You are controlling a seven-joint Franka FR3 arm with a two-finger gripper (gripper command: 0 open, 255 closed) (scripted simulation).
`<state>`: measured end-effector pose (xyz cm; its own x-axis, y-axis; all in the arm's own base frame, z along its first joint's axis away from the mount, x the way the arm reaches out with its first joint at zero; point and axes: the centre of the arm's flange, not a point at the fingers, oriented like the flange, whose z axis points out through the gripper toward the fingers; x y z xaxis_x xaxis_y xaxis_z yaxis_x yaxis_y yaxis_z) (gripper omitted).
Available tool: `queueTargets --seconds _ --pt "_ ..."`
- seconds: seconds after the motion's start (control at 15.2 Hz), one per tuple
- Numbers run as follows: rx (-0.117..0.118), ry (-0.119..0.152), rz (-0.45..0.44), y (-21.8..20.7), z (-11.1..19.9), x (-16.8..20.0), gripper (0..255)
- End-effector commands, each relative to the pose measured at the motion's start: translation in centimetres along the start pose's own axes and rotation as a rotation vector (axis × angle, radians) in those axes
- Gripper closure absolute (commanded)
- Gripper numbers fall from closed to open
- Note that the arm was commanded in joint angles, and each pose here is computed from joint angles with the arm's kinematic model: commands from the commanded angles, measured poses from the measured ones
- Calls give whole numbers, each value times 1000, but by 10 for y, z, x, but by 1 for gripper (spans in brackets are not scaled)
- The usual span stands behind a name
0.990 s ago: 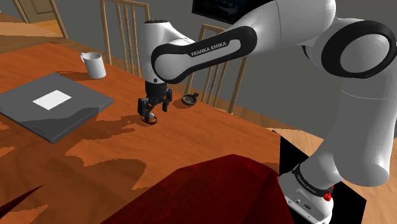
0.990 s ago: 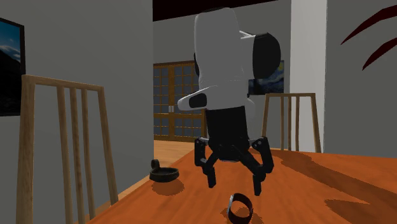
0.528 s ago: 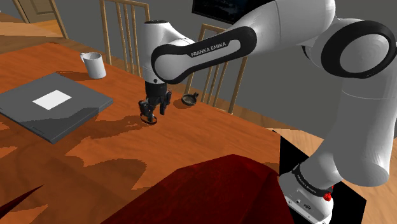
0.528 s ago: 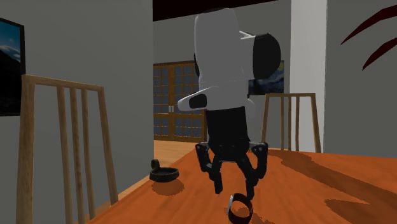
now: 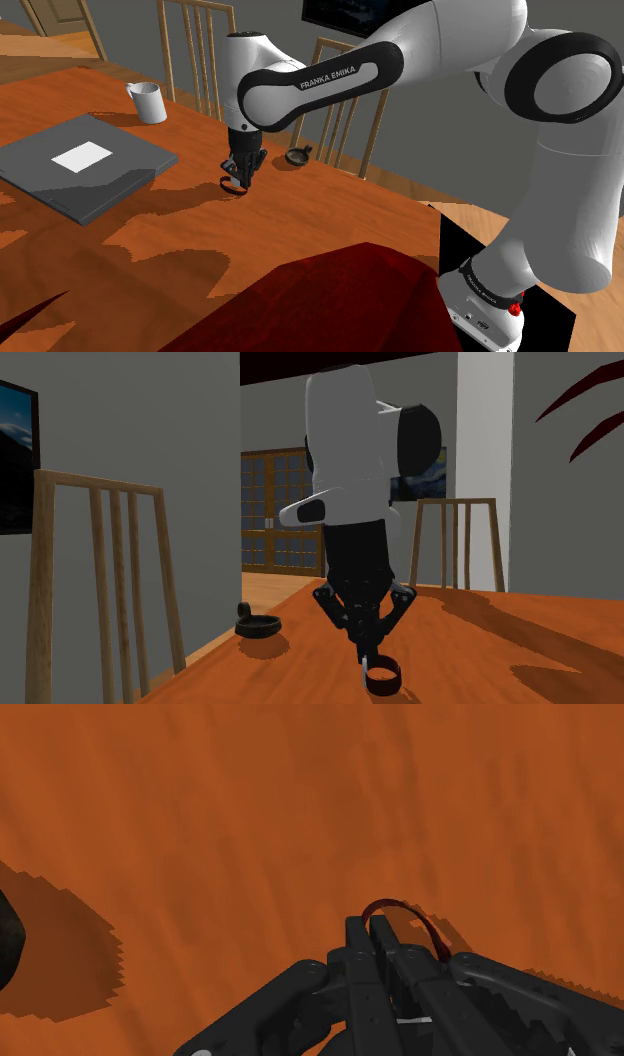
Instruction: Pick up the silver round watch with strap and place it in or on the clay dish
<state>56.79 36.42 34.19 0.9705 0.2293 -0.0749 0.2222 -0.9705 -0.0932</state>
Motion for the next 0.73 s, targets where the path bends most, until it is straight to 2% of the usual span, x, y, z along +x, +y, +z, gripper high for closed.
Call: queueTargets --seconds 0.0,0.66 --pt "0 0 0 0 0 0 255" --pt "0 0 0 -5 -52 -4 255"
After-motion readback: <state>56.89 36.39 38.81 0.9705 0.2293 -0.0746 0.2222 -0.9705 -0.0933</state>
